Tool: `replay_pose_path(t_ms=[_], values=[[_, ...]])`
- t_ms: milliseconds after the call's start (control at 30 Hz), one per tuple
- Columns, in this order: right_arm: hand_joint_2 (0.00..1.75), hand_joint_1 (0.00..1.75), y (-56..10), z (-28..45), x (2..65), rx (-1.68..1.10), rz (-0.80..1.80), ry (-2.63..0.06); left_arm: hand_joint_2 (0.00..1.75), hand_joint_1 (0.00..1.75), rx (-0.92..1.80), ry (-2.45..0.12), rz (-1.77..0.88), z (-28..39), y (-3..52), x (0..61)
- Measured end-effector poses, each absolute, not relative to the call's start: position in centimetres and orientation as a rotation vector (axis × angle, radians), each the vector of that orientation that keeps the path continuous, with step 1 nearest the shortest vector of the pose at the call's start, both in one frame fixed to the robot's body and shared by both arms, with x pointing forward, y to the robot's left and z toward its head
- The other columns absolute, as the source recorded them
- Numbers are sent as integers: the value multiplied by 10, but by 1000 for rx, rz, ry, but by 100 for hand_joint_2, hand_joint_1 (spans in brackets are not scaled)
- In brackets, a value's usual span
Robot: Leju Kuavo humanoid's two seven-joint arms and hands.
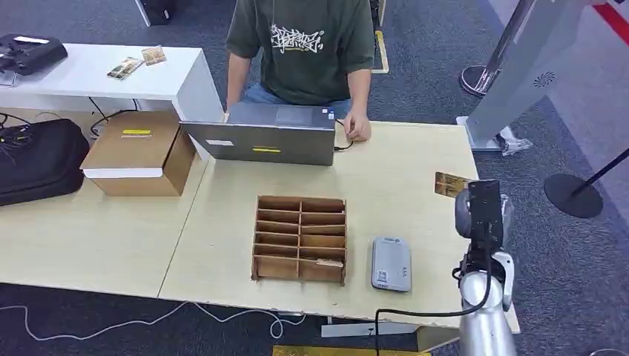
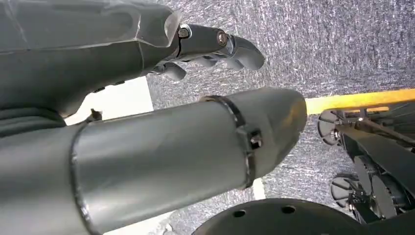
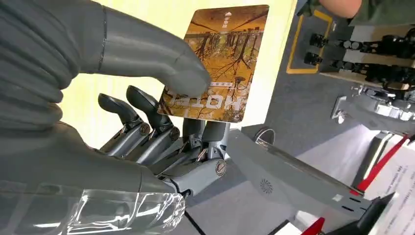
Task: Pass the card to the sensor for recognition and then transmit it.
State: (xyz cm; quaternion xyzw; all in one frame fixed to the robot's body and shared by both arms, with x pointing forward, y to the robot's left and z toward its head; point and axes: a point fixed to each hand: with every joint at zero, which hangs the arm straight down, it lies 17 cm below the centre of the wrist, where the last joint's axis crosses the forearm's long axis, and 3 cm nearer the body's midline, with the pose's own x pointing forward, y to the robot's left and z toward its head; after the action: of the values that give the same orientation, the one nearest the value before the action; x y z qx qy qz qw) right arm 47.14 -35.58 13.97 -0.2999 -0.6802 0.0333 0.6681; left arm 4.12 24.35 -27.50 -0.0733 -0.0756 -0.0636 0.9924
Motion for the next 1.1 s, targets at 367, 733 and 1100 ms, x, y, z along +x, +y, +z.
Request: replay_pose_path(t_ms=[367, 733, 1100], values=[[175, 175, -354, 115, 439, -663, 59, -1478, 0, 0, -151, -151, -128, -275, 240, 41], [175, 175, -340, 98, 412, -622, 26, -1425, 0, 0, -153, -141, -121, -275, 238, 41], [175, 175, -331, 75, 393, -595, -10, -1336, 0, 0, -145, -144, -121, -275, 238, 44]])
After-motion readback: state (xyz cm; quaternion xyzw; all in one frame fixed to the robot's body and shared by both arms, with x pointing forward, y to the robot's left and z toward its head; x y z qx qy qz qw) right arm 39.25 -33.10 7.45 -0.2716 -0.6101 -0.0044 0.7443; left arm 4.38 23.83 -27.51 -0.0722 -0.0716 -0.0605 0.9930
